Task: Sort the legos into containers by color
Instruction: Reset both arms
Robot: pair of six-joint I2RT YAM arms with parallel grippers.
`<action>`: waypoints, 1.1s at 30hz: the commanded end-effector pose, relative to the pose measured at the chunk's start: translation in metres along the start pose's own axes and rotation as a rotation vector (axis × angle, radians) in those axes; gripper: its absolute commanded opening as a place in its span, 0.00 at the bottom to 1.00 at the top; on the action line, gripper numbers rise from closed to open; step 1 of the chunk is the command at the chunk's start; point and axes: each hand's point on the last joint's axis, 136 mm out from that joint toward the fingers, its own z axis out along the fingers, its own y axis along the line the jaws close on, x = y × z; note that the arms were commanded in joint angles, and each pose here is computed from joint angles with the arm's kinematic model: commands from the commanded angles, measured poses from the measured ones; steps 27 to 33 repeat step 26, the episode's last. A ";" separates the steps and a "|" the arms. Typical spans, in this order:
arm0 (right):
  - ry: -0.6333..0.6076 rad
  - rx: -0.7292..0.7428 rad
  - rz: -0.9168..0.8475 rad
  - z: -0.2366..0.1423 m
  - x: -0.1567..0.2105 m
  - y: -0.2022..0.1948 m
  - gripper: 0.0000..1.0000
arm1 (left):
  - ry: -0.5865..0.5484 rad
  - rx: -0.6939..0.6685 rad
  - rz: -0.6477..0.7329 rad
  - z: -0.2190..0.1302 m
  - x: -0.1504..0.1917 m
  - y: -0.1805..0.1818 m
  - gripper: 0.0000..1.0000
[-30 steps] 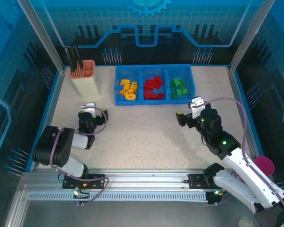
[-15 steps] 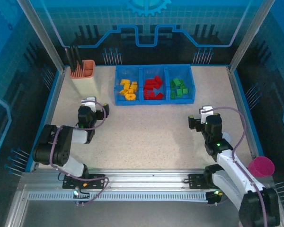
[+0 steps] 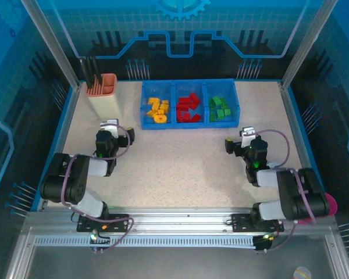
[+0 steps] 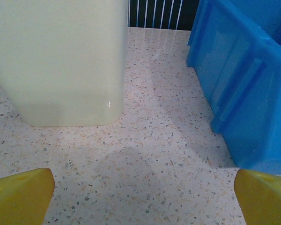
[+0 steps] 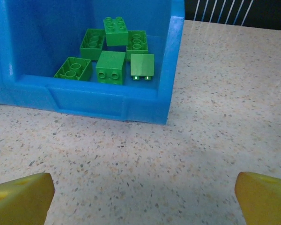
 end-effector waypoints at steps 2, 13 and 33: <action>-0.135 -0.016 -0.022 0.014 -0.034 0.002 1.00 | -0.002 0.018 0.013 0.002 -0.003 -0.001 0.99; -0.042 -0.045 -0.004 0.030 -0.030 0.001 1.00 | -0.002 0.017 0.014 0.002 -0.003 -0.001 0.99; -0.041 -0.043 -0.012 0.030 -0.030 0.002 1.00 | -0.001 0.020 0.014 0.002 -0.003 -0.002 0.99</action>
